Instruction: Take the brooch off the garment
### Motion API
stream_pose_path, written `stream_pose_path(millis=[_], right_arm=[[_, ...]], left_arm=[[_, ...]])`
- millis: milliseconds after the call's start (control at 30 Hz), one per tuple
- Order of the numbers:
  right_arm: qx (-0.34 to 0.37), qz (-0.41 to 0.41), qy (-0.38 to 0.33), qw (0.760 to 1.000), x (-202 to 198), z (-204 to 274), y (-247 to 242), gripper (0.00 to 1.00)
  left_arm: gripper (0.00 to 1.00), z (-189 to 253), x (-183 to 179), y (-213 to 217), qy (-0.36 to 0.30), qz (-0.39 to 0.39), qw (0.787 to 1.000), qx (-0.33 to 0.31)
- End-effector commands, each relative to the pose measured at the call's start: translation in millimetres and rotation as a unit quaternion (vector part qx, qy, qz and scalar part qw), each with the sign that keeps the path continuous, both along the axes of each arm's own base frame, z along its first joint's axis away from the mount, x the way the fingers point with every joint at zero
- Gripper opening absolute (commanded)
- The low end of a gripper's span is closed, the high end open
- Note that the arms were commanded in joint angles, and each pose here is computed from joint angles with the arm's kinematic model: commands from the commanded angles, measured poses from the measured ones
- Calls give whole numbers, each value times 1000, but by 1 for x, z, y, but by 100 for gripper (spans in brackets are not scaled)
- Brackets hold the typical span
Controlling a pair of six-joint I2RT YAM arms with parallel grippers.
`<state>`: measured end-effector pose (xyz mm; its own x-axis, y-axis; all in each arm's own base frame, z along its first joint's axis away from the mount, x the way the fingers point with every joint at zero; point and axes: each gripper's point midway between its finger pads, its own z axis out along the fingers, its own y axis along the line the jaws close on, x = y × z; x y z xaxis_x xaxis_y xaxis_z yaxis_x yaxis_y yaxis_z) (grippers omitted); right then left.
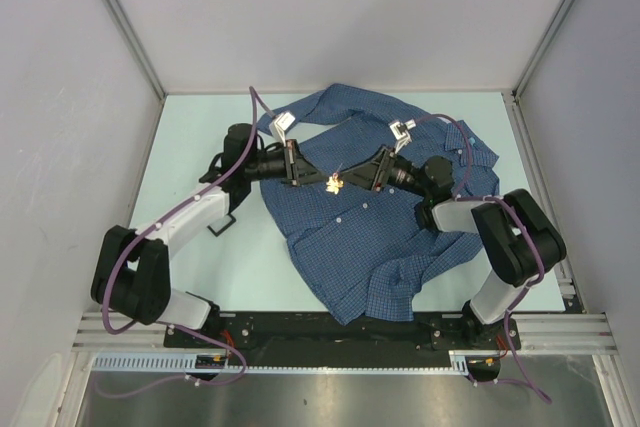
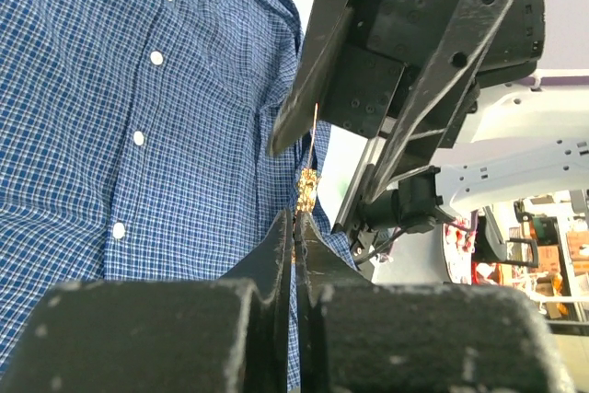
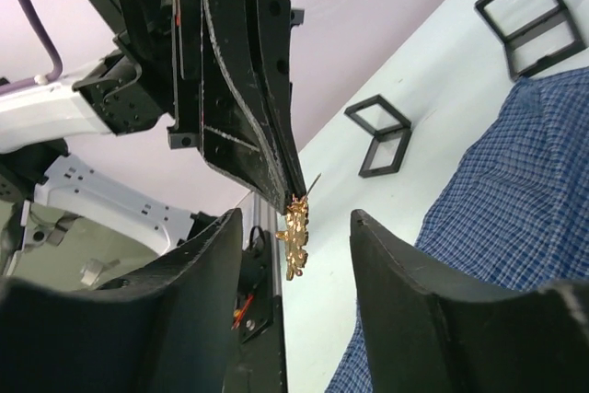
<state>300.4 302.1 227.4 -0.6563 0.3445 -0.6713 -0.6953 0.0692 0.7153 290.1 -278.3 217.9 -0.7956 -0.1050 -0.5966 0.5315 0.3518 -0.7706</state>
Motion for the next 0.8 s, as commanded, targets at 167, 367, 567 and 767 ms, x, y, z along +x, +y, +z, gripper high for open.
stream_pose_path(millis=[167, 367, 567, 767], right_arm=[[6, -25, -66, 997, 12, 32, 1, 54], [2, -14, -79, 997, 10, 40, 14, 52], [-5, -9, -94, 996, 2, 49, 18, 46], [-24, 11, -112, 993, -20, 49, 32, 42]], left_arm=[[0, 13, -1, -4, -20, -10, 1000, -16], [0, 7, -3, -3, -16, -12, 1000, -9], [0, -6, 2, -1, 4, 2, 1000, 4], [0, -20, 24, 13, 31, 49, 998, 17]])
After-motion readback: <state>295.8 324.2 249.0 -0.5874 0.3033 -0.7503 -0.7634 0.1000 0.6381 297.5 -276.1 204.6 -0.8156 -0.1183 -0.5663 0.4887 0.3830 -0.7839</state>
